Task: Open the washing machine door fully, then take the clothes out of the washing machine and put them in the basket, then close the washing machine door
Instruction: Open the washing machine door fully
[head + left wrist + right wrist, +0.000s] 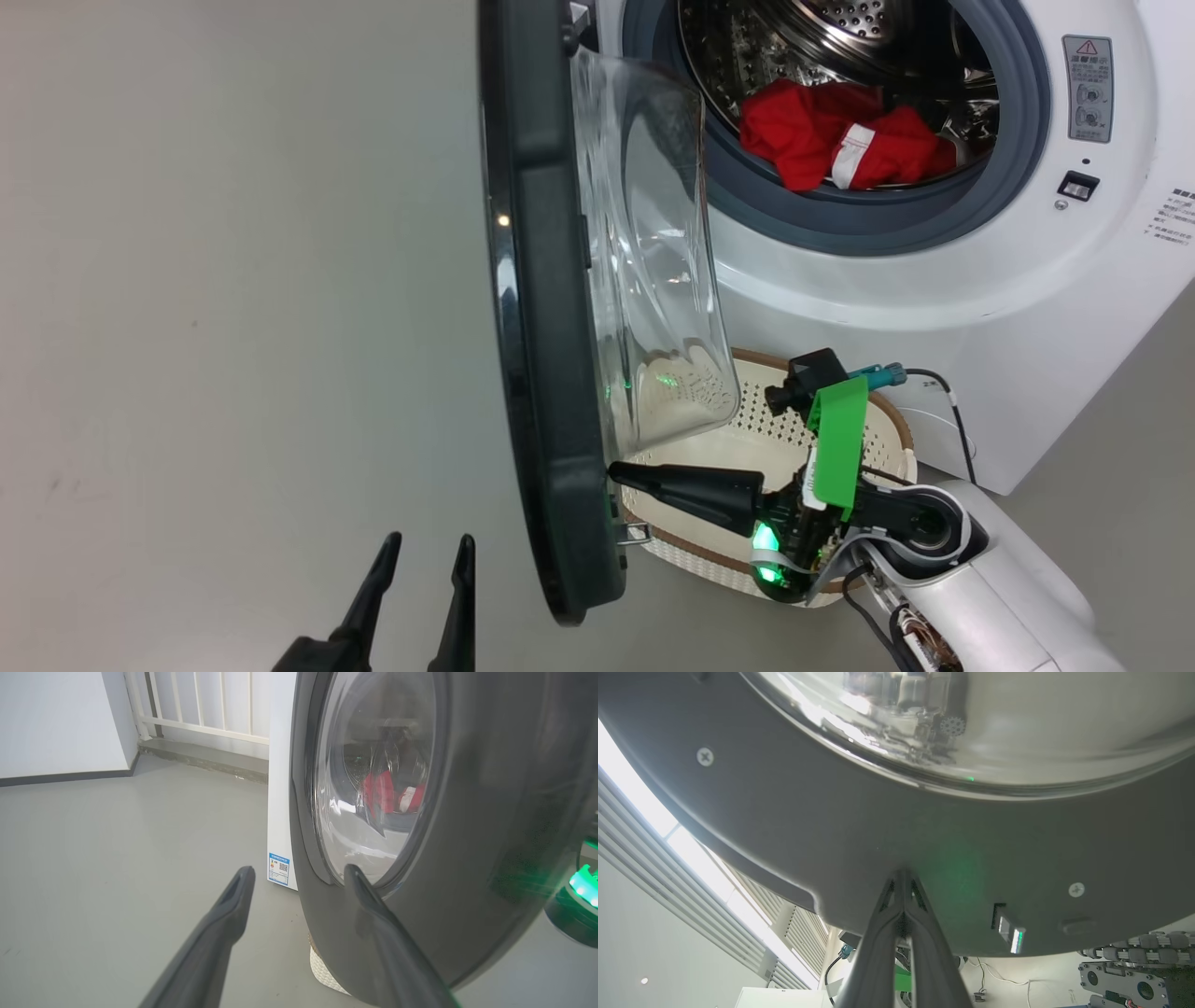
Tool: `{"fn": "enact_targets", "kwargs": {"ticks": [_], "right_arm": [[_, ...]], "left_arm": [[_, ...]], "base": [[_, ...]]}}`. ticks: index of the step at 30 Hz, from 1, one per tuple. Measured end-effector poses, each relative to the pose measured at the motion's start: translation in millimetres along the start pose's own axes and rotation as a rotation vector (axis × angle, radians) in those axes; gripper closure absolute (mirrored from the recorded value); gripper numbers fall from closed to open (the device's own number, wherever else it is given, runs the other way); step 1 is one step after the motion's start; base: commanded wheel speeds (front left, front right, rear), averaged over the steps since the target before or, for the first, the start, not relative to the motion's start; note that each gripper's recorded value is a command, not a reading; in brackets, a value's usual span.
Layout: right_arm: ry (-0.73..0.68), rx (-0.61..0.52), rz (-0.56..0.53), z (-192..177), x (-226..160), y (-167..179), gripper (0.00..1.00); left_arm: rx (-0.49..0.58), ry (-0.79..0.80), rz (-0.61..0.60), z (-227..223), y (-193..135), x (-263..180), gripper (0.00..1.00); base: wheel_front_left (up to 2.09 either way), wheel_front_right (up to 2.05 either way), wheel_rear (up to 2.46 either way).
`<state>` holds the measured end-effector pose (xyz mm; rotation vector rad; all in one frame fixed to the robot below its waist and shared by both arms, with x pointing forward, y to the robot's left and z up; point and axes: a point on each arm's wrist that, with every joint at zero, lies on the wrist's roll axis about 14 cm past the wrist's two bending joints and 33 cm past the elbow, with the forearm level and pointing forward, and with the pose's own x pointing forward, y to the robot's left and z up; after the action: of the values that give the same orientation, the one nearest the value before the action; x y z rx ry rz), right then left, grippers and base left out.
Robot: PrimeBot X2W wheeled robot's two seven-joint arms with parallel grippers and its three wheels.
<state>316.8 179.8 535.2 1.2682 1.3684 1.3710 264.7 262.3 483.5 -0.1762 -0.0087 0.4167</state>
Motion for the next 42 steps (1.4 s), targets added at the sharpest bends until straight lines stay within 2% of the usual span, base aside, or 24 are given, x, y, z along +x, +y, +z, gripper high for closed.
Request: {"fn": "enact_targets", "kwargs": {"ticks": [5,6,7,9,10,11,15,21,32,42], "right_arm": [[0.004,-0.001,0.0,-2.5,3.8,0.6,1.0],[0.003,-0.002,-0.001,-2.4,3.7,0.7,0.93],[-0.006,-0.004,-0.001,-1.5,3.6,1.1,0.74],[-0.018,-0.013,-0.007,-0.1,2.9,1.5,0.45],[-0.025,-0.025,-0.018,0.6,2.5,0.9,0.45],[-0.037,-0.037,-0.026,2.1,2.1,0.6,0.0],[-0.083,-0.058,-0.043,6.6,-2.4,-0.6,0.0],[-0.178,-0.027,-0.097,8.9,-23.4,-24.1,0.0],[-0.387,0.061,-0.201,17.4,-79.2,-70.3,0.0],[-0.613,0.109,-0.34,25.2,-132.8,-115.6,0.0]], "left_arm": [[-0.002,0.006,0.004,-1.9,0.6,-2.4,0.0],[-0.003,0.005,0.003,-1.6,0.4,-2.4,0.0],[-0.004,0.003,0.002,-1.3,0.2,-2.4,0.0],[-0.006,0.001,0.0,-0.7,-0.4,-2.5,0.0],[-0.007,-0.001,-0.002,-0.3,-0.7,-2.6,0.0],[-0.008,-0.002,-0.005,-0.2,-1.3,-2.7,0.0],[-0.012,0.002,-0.015,-1.9,-2.8,-3.6,0.0],[-0.015,0.008,-0.038,-4.4,-6.5,-2.6,0.0],[-0.017,0.013,-0.067,-6.4,-13.4,2.4,0.0],[-0.013,0.022,-0.072,-8.6,-15.2,7.0,0.0]], "base": [[0.0,0.0,0.0],[0.0,0.0,0.0],[0.0,0.0,0.0],[0.0,0.0,0.0],[0.0,0.0,0.0],[0.0,0.0,0.0],[0.0,0.0,0.0],[0.0,0.0,0.0],[0.0,0.0,0.0],[0.0,0.0,0.0]]}}
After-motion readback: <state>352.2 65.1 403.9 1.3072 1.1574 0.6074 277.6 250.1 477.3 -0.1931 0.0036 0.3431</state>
